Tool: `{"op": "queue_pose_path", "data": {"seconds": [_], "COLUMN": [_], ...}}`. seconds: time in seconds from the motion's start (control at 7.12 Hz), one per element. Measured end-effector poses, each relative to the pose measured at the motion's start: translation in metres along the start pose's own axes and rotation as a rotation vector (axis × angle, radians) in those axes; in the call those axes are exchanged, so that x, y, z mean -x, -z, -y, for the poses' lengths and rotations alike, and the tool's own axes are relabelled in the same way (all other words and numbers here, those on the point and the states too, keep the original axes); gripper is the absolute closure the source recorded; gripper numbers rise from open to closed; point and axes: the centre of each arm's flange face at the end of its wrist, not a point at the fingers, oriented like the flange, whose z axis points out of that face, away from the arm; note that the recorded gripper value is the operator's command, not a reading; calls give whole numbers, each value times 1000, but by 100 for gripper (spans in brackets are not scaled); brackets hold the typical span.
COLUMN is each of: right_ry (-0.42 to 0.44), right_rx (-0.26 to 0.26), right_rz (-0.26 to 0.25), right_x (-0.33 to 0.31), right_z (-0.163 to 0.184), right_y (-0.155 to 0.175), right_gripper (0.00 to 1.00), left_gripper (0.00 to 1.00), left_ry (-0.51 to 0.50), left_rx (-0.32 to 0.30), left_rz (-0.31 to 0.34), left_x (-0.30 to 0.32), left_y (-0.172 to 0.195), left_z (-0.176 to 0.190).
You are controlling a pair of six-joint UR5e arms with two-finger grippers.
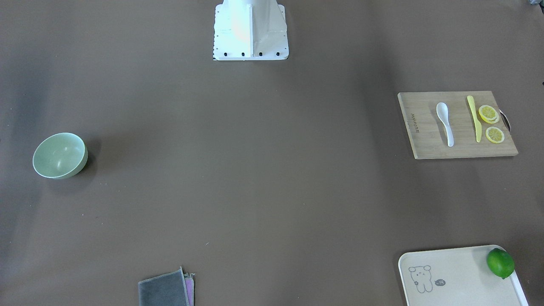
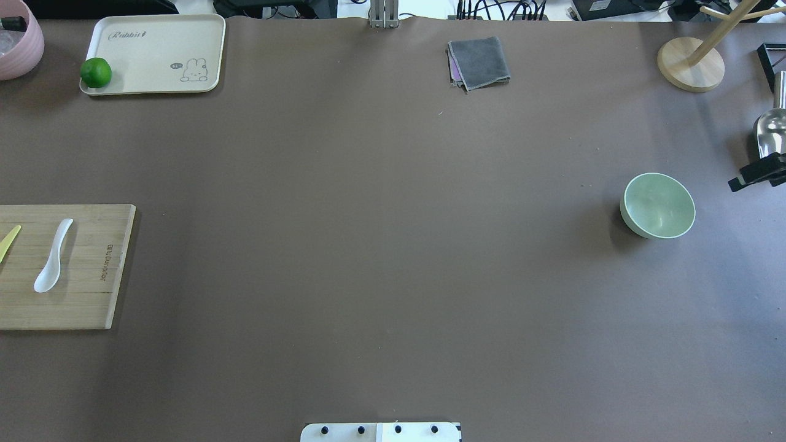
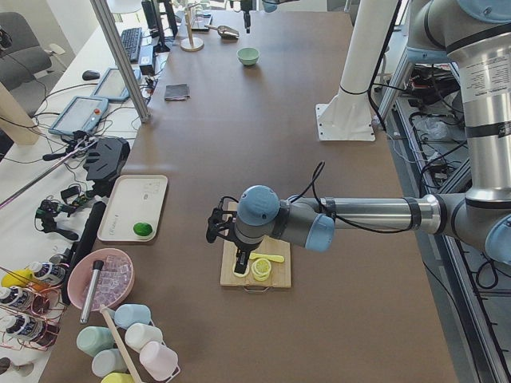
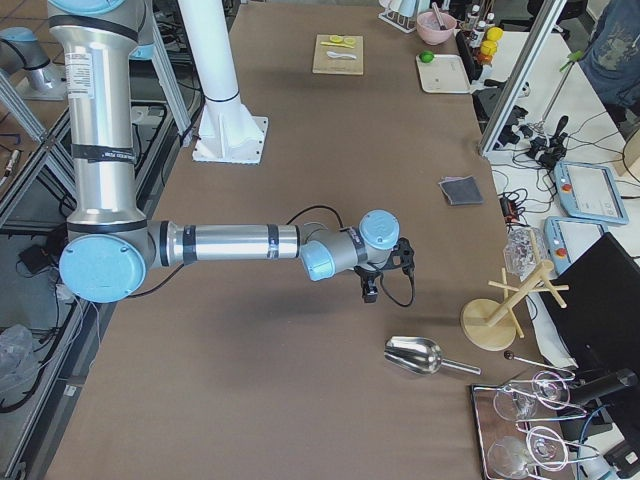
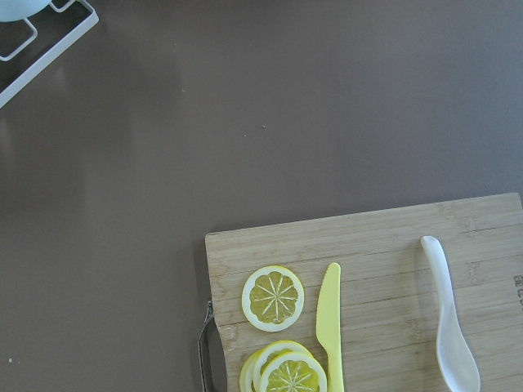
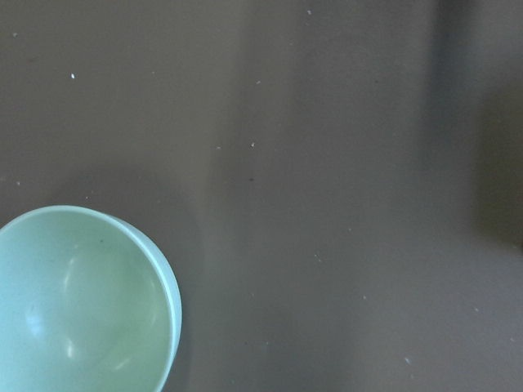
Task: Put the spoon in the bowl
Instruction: 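Reach the right gripper to the pale green bowl and grasp its rim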
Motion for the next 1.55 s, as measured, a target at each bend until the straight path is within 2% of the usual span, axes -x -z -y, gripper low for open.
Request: {"op": "queue_pose_path", "data": {"seconds": [0.28, 0.42, 0.56, 0.7, 1.26, 1.55], "right_ry": [-27, -37, -42, -43, -22, -37], "right_rx": [-1, 9, 20, 24, 8, 1], "right_rz": [-7, -9, -11, -9, 13, 63], "right_x": [28, 33, 34, 35, 40, 61], "right_z": [12, 13, 14, 14, 11, 17], "right_y": [-34, -45, -53, -56, -53, -42], "right_gripper": [11, 18, 40, 99, 100, 100], "left_gripper": [2, 2, 2, 2, 2, 2], "left_ry": [-34, -41, -44, -47, -56, -46], "left_rx": [-15, -19, -23, -25, -33, -35], "left_rz": [33, 36, 36, 36, 36, 29], "left_x": [-3, -5, -6, -8, -11, -19], "left_y": [-4, -4, -4, -3, -1, -2], "left_z": [4, 7, 10, 12, 18, 22]}}
